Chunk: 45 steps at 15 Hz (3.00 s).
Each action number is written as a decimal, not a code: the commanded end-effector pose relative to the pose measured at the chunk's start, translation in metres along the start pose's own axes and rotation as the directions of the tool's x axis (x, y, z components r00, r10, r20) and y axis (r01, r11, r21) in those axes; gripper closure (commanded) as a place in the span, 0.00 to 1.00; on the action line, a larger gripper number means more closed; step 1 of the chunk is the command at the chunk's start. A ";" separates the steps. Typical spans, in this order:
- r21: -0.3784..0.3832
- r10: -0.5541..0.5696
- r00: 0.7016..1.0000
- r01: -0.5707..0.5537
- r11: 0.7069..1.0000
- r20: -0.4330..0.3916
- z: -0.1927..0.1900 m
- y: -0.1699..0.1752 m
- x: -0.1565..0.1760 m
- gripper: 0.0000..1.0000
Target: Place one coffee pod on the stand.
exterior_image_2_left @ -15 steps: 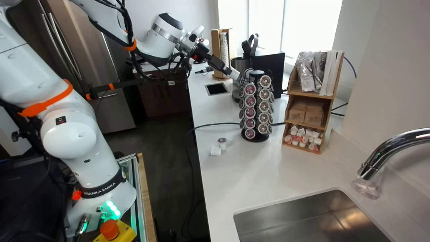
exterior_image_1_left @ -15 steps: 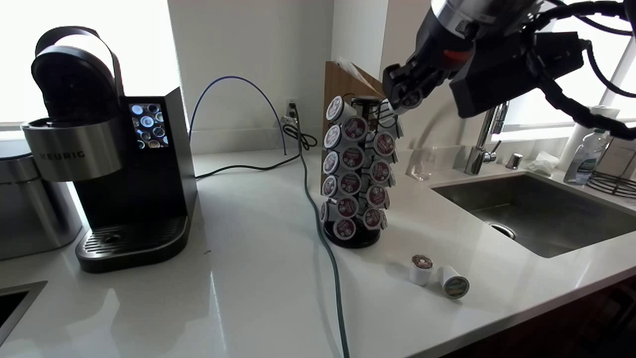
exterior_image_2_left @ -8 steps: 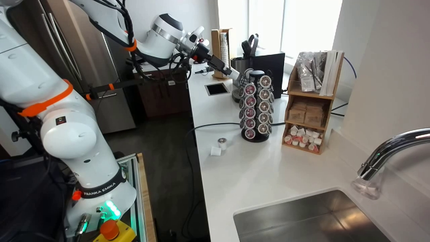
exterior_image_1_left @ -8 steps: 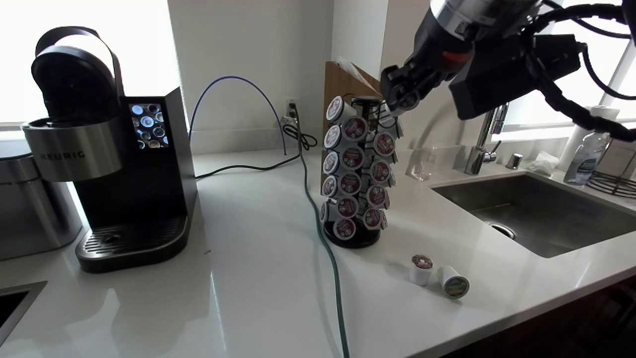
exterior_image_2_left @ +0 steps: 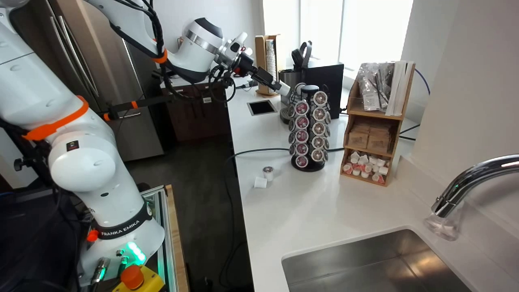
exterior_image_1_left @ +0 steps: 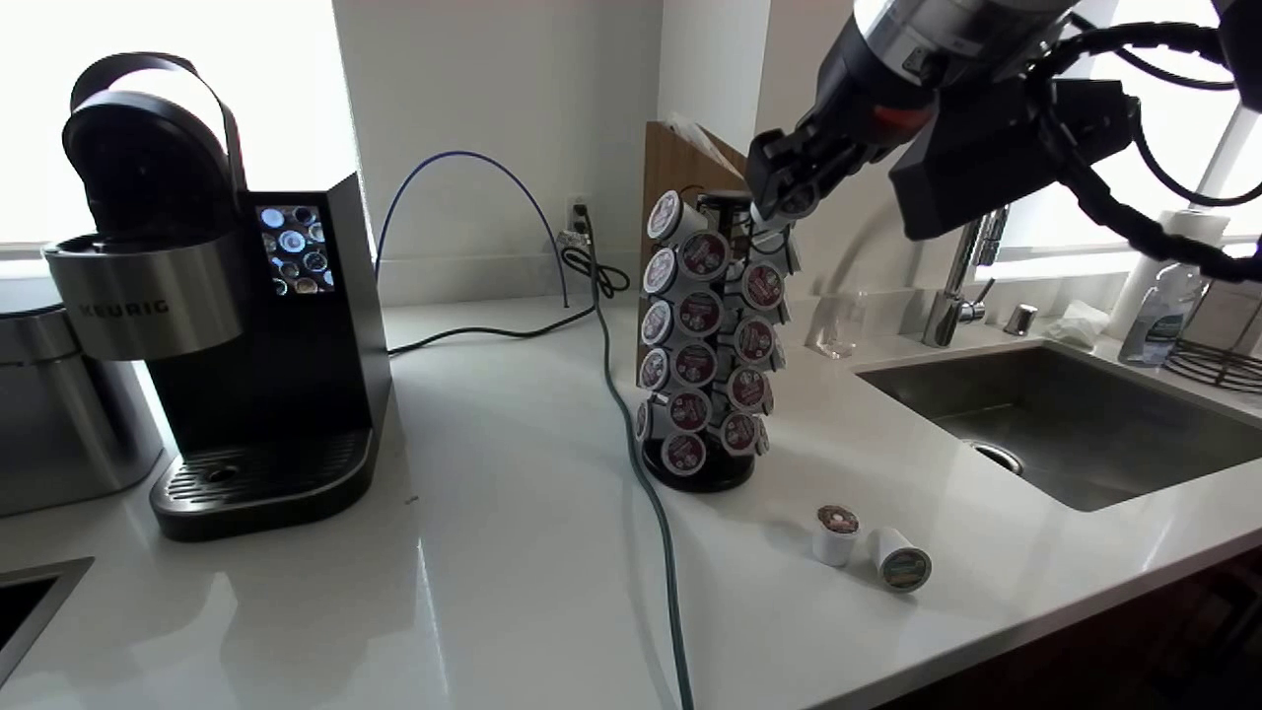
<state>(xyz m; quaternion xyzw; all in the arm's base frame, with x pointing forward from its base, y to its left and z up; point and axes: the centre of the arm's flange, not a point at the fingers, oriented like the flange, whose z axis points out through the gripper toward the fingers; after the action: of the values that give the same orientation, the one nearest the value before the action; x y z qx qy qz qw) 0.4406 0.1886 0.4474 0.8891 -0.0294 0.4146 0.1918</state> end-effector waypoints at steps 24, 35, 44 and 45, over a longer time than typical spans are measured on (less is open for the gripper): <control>0.039 -0.077 0.997 0.077 0.996 -0.002 0.028 0.001 -0.028 0.71; 0.026 -0.078 0.996 0.079 0.997 -0.032 0.029 0.001 -0.026 0.71; 0.020 -0.078 0.996 0.079 0.997 -0.050 0.024 0.000 -0.020 0.71; 0.018 -0.079 0.996 0.080 0.997 -0.051 0.025 0.000 -0.020 0.71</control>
<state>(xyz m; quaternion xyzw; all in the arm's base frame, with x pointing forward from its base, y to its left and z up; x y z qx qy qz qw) 0.4465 0.1778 0.4200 0.8861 0.0112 0.4168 0.2025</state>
